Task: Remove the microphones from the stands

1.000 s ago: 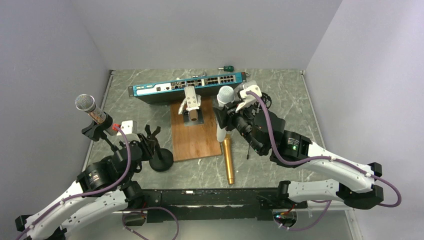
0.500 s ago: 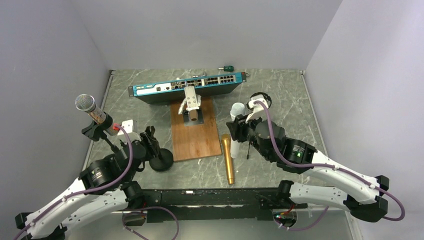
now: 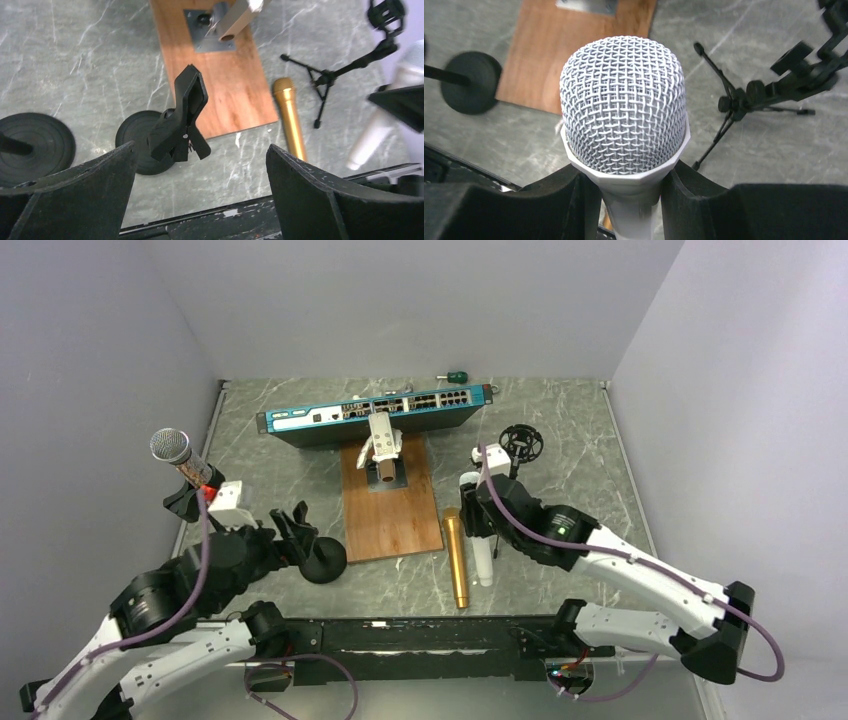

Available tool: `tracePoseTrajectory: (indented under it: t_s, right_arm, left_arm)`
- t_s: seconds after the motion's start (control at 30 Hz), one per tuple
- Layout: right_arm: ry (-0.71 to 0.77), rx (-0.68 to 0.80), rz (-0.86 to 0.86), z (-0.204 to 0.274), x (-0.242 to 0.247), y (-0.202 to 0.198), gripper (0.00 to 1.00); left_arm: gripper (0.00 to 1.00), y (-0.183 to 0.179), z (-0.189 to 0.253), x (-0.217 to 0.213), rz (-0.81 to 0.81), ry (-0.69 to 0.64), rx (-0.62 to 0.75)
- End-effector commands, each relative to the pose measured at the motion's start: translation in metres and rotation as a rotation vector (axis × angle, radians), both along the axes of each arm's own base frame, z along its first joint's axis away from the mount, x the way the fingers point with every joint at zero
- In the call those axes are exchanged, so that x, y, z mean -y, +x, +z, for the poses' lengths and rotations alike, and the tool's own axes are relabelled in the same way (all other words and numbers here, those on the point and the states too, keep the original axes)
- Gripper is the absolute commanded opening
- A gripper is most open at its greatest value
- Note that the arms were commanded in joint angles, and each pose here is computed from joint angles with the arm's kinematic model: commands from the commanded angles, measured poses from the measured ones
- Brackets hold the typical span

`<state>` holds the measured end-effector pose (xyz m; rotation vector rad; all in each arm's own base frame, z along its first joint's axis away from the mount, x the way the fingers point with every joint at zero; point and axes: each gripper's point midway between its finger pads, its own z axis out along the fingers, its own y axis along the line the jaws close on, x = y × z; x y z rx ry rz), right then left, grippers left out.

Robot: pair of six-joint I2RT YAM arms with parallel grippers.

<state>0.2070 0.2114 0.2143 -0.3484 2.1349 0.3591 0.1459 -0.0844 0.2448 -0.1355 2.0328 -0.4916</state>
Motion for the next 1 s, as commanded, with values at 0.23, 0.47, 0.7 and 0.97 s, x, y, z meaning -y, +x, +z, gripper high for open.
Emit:
tracePoseTrajectory:
  t_s: [0.23, 0.47, 0.7, 0.97]
  right_arm:
    - [-0.137, -0.288, -0.122, -0.067, -0.005, 0.005, 0.00]
    - [-0.284, -0.317, -0.306, -0.105, 0.013, 0.020, 0.00]
    - [-0.349, -0.298, -0.367, -0.128, 0.019, 0.031, 0.10]
    - [-0.415, -0.265, -0.395, -0.144, 0.022, 0.048, 0.21]
  left_arm:
    - [1.00, -0.013, 0.066, -0.029, -0.018, -0.146, 0.217]
    - [0.99, -0.025, 0.071, -0.054, 0.019, -0.145, 0.208]
    - [0.98, -0.035, 0.080, -0.062, -0.004, -0.203, 0.242]
    - [0.98, -0.037, 0.078, -0.061, -0.012, -0.198, 0.226]
